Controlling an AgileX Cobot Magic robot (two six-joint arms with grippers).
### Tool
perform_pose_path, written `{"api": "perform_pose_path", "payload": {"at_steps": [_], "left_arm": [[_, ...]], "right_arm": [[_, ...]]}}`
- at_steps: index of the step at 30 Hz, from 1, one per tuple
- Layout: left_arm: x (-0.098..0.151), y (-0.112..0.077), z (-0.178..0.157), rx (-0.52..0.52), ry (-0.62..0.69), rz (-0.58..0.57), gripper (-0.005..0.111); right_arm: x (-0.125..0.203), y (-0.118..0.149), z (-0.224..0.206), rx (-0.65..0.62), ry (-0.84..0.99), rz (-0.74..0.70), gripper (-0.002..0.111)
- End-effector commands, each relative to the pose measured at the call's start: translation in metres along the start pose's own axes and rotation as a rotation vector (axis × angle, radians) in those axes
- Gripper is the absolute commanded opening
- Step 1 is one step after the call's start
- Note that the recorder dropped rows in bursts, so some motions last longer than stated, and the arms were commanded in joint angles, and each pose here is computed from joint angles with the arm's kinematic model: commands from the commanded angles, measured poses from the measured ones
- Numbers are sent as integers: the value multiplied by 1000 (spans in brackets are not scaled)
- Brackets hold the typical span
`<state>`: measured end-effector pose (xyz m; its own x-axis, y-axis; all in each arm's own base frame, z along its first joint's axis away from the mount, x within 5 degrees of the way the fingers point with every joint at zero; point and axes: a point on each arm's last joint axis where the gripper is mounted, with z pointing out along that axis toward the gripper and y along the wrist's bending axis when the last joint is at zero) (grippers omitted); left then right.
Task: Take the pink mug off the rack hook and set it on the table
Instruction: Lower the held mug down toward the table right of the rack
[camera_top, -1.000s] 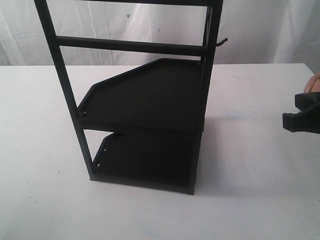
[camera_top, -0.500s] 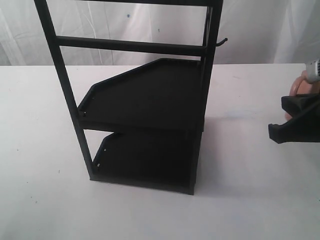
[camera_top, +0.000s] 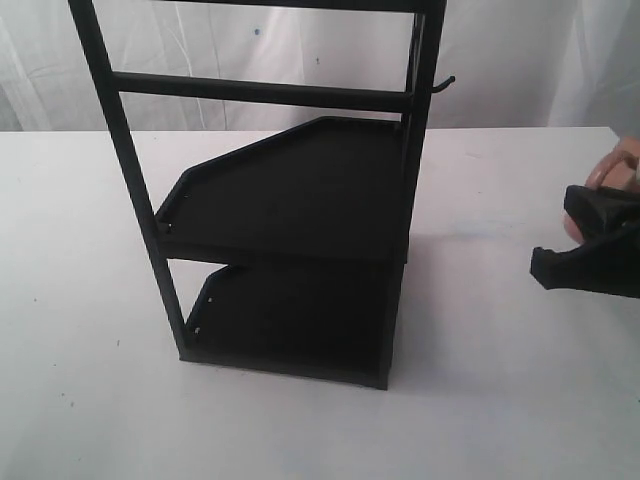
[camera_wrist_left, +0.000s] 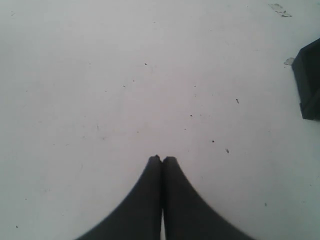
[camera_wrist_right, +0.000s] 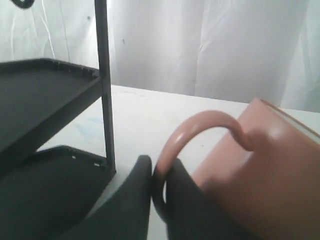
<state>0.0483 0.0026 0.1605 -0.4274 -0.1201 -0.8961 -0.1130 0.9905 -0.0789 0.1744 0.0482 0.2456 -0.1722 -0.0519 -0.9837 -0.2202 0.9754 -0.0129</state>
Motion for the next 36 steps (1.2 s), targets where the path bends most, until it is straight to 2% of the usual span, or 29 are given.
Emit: {"api": "perform_pose_path", "payload": {"at_steps": [1,5,10,18,36], "left_arm": [[2,0,1,8,10,-1,0],[2,0,1,8,10,-1,0],[2,0,1,8,10,-1,0],[2,0,1,8,10,-1,0],[2,0,1,8,10,-1,0]], "right_arm": [[2,2,-6,-34,-122,55,0],[12,11,-1,-123,-96,82,0],[29,20,17,-205,-44,-15,0],[42,37,28,-380,-69,-154,0],[70,42,55,-411,55,-136,0]]}}
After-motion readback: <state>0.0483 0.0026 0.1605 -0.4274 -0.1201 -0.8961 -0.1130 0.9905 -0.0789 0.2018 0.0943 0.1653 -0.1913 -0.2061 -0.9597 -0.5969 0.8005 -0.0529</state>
